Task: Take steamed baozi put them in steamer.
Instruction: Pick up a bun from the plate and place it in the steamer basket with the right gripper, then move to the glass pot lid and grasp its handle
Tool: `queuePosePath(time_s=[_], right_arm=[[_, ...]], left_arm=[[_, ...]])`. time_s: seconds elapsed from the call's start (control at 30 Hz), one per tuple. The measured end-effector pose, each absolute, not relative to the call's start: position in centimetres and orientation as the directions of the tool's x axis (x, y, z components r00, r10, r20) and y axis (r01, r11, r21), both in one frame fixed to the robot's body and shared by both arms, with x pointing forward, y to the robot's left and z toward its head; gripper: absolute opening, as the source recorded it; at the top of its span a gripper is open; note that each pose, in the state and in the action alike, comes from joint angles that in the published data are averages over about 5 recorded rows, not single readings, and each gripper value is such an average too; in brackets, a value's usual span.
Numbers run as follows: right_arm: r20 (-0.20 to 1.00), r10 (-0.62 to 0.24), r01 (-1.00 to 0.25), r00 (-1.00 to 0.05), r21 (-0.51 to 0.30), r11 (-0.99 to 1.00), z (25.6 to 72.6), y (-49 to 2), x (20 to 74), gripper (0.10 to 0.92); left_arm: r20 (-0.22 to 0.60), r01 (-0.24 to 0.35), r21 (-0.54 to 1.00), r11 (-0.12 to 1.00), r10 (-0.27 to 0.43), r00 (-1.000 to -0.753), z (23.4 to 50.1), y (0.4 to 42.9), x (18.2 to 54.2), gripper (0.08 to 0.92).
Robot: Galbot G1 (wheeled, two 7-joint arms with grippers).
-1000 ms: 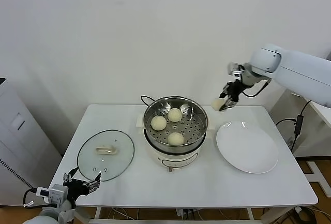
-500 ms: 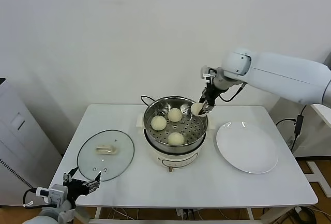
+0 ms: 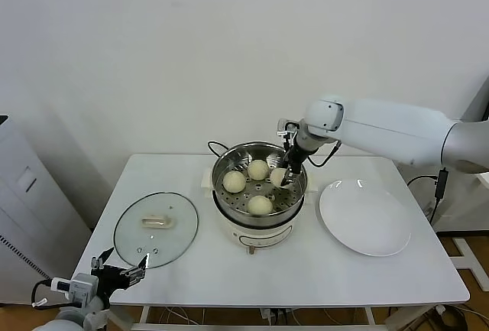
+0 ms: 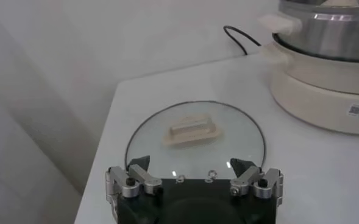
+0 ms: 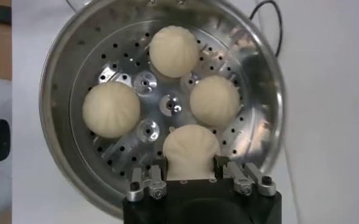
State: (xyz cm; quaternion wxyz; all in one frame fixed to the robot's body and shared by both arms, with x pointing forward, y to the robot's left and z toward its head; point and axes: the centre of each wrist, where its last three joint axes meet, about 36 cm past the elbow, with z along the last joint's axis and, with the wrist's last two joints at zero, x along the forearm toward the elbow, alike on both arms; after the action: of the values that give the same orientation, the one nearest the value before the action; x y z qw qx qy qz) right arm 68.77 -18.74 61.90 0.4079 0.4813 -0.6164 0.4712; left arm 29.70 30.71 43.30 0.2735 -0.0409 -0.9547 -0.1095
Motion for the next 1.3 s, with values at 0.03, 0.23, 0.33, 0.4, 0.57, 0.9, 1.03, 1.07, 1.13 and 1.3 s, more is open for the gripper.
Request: queuePosePath(time_s=[0.03,0.23,0.33,0.4,0.57,0.9,1.03,1.07,1.13,1.3], right_arm=[[0.957,-0.207,-0.978,-0.204,-0.188,0.092,61.6,-18.6,68.8,0.475],[0.959,-0.202,-0.979,-0.197,-0.182,0.09,60.3,-18.2,68.8,0.492],[0.96,-0.203,-0.98,-0.194,-0.179,0.091,60.0,-18.1,68.8,0.558],[0.959,-0.205,-0.98,-0.194,-0.178,0.093,60.0,-18.1,68.7,0.618],[0.954,-0.223,-0.977,-0.202,-0.182,0.109,60.6,-18.6,68.7,0.76],[0.875,-0.389,-0.946,-0.288,-0.196,0.258,64.5,-24.3,68.5,0.823],[0.789,-0.484,-0.907,-0.378,-0.213,0.362,65.3,-29.0,67.4,0.823],[0.762,-0.505,-0.895,-0.405,-0.219,0.388,65.3,-30.2,67.0,0.823],[0.701,-0.543,-0.868,-0.463,-0.232,0.44,65.1,-32.5,66.2,0.823],[0.506,-0.603,-0.775,-0.617,-0.257,0.578,63.1,-36.8,63.9,0.823]], left_arm=[[0.532,0.138,0.187,0.973,0.018,-0.847,43.3,30.7,29.7,0.823],[0.533,0.135,0.189,0.973,0.014,-0.846,43.2,30.9,29.8,0.823],[0.534,0.135,0.189,0.973,0.014,-0.846,43.2,30.9,29.8,0.823],[0.534,0.134,0.188,0.973,0.013,-0.845,43.1,31.0,29.8,0.823],[0.535,0.13,0.186,0.974,0.011,-0.844,42.9,31.0,29.7,0.823],[0.525,0.121,0.177,0.977,0.01,-0.851,43.1,30.9,30.1,0.823],[0.513,0.115,0.173,0.978,0.01,-0.858,43.4,31.1,30.4,0.823],[0.51,0.114,0.172,0.978,0.01,-0.86,43.4,31.2,30.5,0.823],[0.503,0.11,0.168,0.98,0.011,-0.864,43.6,31.3,30.7,0.823],[0.478,0.107,0.151,0.983,0.022,-0.878,44.1,31.3,31.1,0.823]])
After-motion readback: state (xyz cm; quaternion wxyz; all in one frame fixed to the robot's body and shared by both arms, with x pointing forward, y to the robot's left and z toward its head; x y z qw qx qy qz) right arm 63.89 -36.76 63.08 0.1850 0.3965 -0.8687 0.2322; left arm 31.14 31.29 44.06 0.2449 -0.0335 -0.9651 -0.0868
